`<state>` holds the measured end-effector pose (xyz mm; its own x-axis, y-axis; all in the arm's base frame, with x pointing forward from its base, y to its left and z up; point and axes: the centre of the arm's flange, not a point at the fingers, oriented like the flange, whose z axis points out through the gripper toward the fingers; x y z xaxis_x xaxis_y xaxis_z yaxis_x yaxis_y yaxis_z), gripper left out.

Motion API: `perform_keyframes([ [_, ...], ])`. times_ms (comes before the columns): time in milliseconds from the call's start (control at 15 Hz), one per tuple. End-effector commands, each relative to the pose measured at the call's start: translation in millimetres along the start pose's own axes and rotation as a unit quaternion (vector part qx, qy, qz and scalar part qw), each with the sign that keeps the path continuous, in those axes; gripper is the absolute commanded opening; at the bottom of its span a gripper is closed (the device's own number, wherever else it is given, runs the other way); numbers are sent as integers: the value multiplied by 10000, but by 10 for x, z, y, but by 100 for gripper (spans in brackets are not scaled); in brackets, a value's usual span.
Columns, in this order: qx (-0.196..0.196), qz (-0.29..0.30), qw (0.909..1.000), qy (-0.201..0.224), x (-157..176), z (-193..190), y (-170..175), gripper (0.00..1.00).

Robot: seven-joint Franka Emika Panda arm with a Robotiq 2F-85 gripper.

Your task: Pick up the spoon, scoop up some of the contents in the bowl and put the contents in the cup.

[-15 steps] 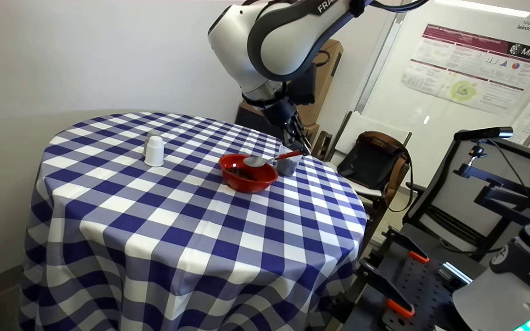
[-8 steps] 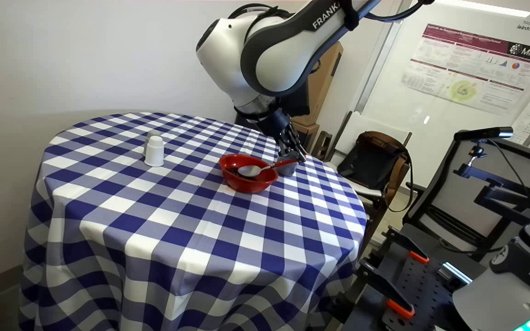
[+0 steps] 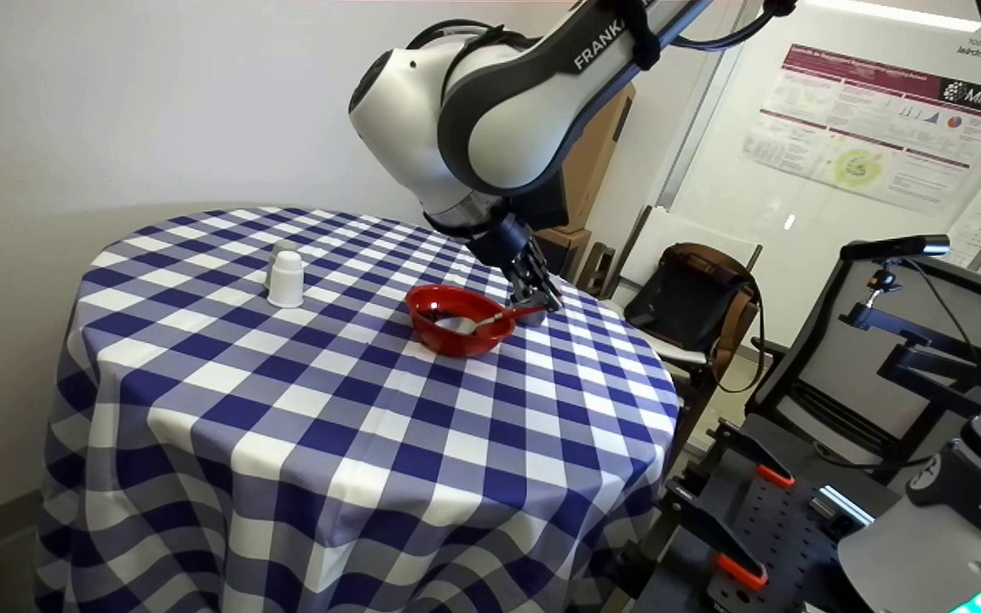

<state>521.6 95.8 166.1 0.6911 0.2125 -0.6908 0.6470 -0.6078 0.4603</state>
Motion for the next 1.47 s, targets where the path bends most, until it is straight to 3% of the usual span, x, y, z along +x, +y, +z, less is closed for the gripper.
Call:
perform_keyframes([
  [0,8,-112,9999,-22,40,28,-106,7],
  [400,443,-283,9986,-37,-27,-28,-243,7],
  [667,1191,-208,9926,63,-100,-128,-237,7],
  [1067,2650,-56,9640,206,-156,-194,-8,6],
  [1400,3419,203,9388,368,-185,-145,243,6],
])
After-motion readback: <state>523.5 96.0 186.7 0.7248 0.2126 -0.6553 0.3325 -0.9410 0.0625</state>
